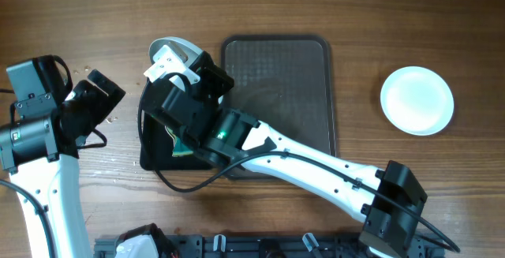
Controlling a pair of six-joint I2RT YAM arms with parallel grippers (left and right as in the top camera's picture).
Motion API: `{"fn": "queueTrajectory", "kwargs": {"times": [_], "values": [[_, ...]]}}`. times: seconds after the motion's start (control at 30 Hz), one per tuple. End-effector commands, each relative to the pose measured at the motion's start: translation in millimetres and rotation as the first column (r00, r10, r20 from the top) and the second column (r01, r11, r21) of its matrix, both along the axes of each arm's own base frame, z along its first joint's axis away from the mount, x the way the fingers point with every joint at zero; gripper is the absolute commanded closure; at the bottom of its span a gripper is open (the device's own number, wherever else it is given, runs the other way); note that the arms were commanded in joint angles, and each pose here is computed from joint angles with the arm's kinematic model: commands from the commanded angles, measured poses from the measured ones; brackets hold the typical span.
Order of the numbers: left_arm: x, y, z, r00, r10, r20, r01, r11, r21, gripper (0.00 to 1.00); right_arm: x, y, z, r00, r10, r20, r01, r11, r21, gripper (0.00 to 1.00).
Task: Clean dirty plates on tray and stack at the side
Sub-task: 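Carry the plate right and stack it on the plate pile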
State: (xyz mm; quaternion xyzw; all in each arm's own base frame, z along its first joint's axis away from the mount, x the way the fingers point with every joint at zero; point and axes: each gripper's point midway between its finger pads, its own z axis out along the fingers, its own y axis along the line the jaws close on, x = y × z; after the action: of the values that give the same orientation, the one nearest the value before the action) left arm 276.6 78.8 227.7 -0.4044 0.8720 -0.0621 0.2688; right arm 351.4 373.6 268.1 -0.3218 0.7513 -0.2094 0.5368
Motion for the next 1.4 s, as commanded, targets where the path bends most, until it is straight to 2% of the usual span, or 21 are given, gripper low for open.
{"fn": "queueTrajectory", "kwargs": {"times": [0.0,0.13,0.3,0.4,0.5,0.53,0.57,0.63,0.73,0.8,0.87,0.93,1.03,1.13,1.23,1.3,1.37], "values": [[1,-1,6,1.000,-0.004,0.021,0.004,1.000,-0.006,0.00,1,0,5,1.000,-0.026,0.016,0.026,0.999,0.031,0.96],[1,-1,6,1.000,-0.004,0.021,0.004,1.000,-0.006,0.00,6,-5,-13,0.996,-0.046,-0.080,0.059,0.984,0.168,0.96],[1,-1,6,1.000,-0.004,0.021,0.004,1.000,-0.006,0.00,22,-22,-58,0.933,-0.009,-0.361,0.141,0.930,0.341,0.96],[1,-1,6,1.000,-0.004,0.021,0.004,1.000,-0.006,0.00,24,-31,-76,0.801,0.144,-0.582,0.194,0.856,0.480,0.96],[1,-1,6,1.000,-0.004,0.021,0.004,1.000,-0.006,0.00,25,-54,-67,0.673,0.268,-0.689,0.304,0.750,0.588,0.96],[1,-1,6,1.000,-0.004,0.021,0.004,1.000,-0.006,0.00,25,-64,-58,0.629,0.334,-0.702,0.322,0.709,0.627,0.96],[1,-1,6,1.000,-0.004,0.021,0.004,1.000,-0.006,0.00,24,-82,-38,0.575,0.432,-0.695,0.352,0.636,0.687,0.96],[1,-1,6,1.000,-0.004,0.021,0.004,1.000,-0.006,0.00,27,-114,-11,0.550,0.505,-0.665,0.395,0.544,0.740,0.96],[1,-1,6,1.000,-0.004,0.021,0.004,1.000,-0.006,0.00,40,-193,8,0.618,0.400,-0.677,0.499,0.465,0.731,0.96],[1,-1,6,1.000,-0.004,0.021,0.004,1.000,-0.006,0.00,46,-253,7,0.656,0.239,-0.716,0.594,0.422,0.685,0.96],[1,-1,6,1.000,-0.004,0.021,0.004,1.000,-0.006,0.00,45,-306,-2,0.640,0.082,-0.764,0.693,0.366,0.621,0.96],[1,-1,6,1.000,-0.004,0.021,0.004,1.000,-0.006,0.00,38,-358,-17,0.579,-0.075,-0.812,0.791,0.293,0.538,0.96],[1,-1,6,1.000,-0.004,0.021,0.004,1.000,-0.006,0.00,25,-419,-43,0.472,-0.215,-0.855,0.879,0.188,0.439,0.96],[1,-1,6,1.000,-0.004,0.021,0.004,1.000,-0.006,0.00,8,-464,-76,0.370,-0.269,-0.889,0.928,0.067,0.366,0.96],[1,-1,6,1.000,-0.004,0.021,0.004,1.000,-0.006,0.00,-7,-489,-103,0.301,-0.279,-0.912,0.946,-0.033,0.323,0.96],[1,-1,6,1.000,-0.004,0.021,0.004,1.000,-0.007,0.00,-28,-506,-134,0.216,-0.282,-0.935,0.957,-0.127,0.260,0.96],[1,-1,6,1.000,-0.004,0.021,0.004,1.000,-0.006,0.00,-42,-520,-156,0.155,-0.322,-0.934,0.958,-0.182,0.221,0.96]]}}
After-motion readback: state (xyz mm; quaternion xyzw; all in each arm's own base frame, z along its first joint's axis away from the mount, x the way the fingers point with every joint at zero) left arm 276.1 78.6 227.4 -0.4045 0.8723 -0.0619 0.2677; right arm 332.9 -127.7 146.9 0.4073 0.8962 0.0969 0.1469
